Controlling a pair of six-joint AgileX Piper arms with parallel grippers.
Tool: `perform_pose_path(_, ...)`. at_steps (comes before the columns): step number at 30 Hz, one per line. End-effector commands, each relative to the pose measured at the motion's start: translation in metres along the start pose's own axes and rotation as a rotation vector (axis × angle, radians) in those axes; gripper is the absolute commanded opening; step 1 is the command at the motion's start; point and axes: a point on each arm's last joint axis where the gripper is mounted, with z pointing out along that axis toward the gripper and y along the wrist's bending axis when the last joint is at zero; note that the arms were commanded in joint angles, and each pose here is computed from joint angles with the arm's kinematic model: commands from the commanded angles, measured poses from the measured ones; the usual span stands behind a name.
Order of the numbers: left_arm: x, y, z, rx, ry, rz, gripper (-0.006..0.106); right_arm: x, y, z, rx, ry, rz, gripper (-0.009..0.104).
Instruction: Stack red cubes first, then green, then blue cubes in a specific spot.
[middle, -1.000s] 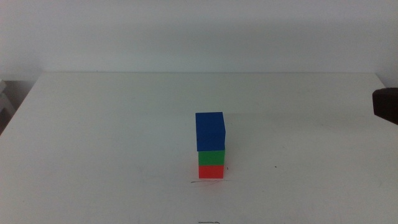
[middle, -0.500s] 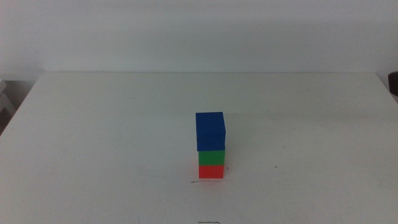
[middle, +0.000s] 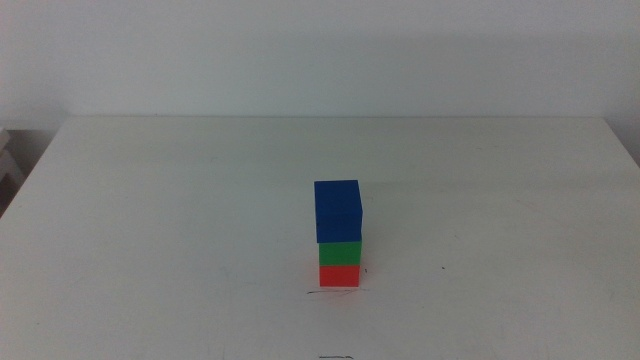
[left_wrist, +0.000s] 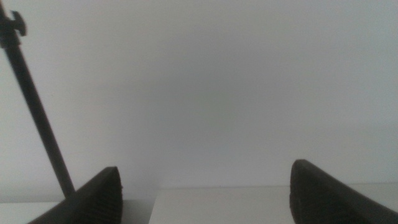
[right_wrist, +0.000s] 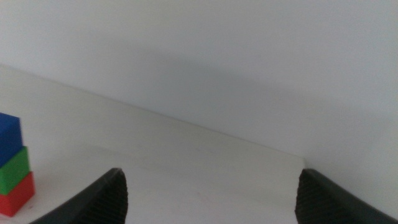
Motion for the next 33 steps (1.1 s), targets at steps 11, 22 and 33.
perform_pose_path(11, 0.058, -0.005, -0.049, 0.017, -0.138, -0.040, 0.091, 0.034, 0.005, -0.012, 0.097, -0.220, -0.041, 0.078)
perform_pose_path(22, 0.148, -0.014, -0.042, 0.040, -0.093, -0.097, 0.091, 0.098, 0.016, 0.002, 0.174, -0.141, 0.061, 0.078)
perform_pose_path(33, 0.216, -0.018, -0.031, 0.032, -0.096, -0.100, 0.091, 0.137, 0.022, 0.018, 0.175, -0.101, 0.095, 0.078)
